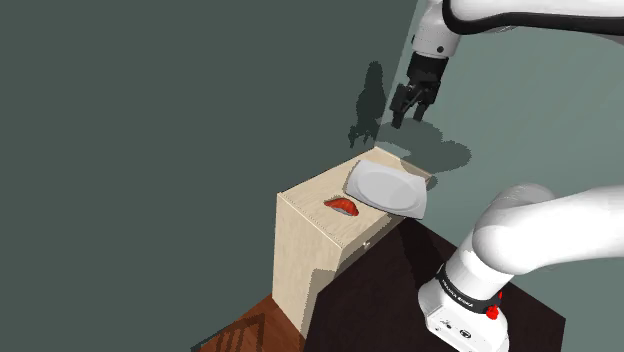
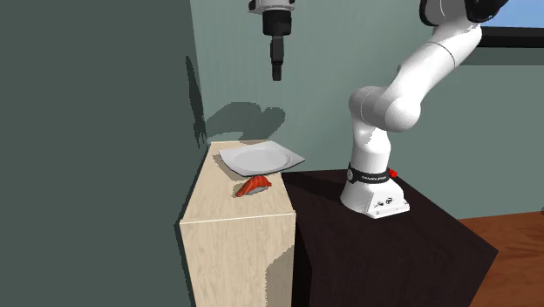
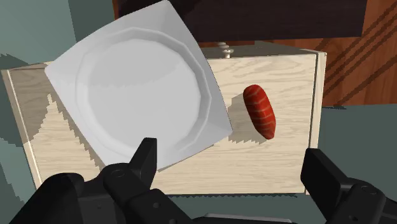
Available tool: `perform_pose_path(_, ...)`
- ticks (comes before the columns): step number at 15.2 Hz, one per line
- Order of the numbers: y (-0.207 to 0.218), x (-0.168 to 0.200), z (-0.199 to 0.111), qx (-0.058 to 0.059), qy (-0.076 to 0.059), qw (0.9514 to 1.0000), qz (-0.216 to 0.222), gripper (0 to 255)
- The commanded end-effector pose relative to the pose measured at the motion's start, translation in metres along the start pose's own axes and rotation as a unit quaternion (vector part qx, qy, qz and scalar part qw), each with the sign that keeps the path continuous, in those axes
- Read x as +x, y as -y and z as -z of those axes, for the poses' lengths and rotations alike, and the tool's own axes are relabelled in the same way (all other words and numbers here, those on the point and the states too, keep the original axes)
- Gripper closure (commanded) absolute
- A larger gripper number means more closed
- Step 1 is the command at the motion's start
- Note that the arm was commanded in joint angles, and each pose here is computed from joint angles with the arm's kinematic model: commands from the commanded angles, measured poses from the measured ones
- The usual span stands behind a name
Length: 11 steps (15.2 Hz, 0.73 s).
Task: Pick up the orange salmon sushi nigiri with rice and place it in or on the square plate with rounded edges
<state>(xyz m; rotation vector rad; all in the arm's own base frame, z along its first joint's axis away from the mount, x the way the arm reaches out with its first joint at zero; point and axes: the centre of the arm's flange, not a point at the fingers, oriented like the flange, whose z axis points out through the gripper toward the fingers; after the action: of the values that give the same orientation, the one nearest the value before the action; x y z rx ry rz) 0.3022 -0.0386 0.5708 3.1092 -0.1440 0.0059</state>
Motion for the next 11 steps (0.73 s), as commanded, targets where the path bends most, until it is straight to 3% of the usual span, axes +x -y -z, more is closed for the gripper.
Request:
perform_pose_path(1,0.0,0.0,0.0,0.0,0.0,1.0,0.0,0)
perform_pose_path(6,0.022,0.028,-0.058,-0.007,0.016,0.9983,0.056,0)
perform_pose_path(11,0.047,0.052,-0.118,-0.014,0.033,0.9932,0.111,0)
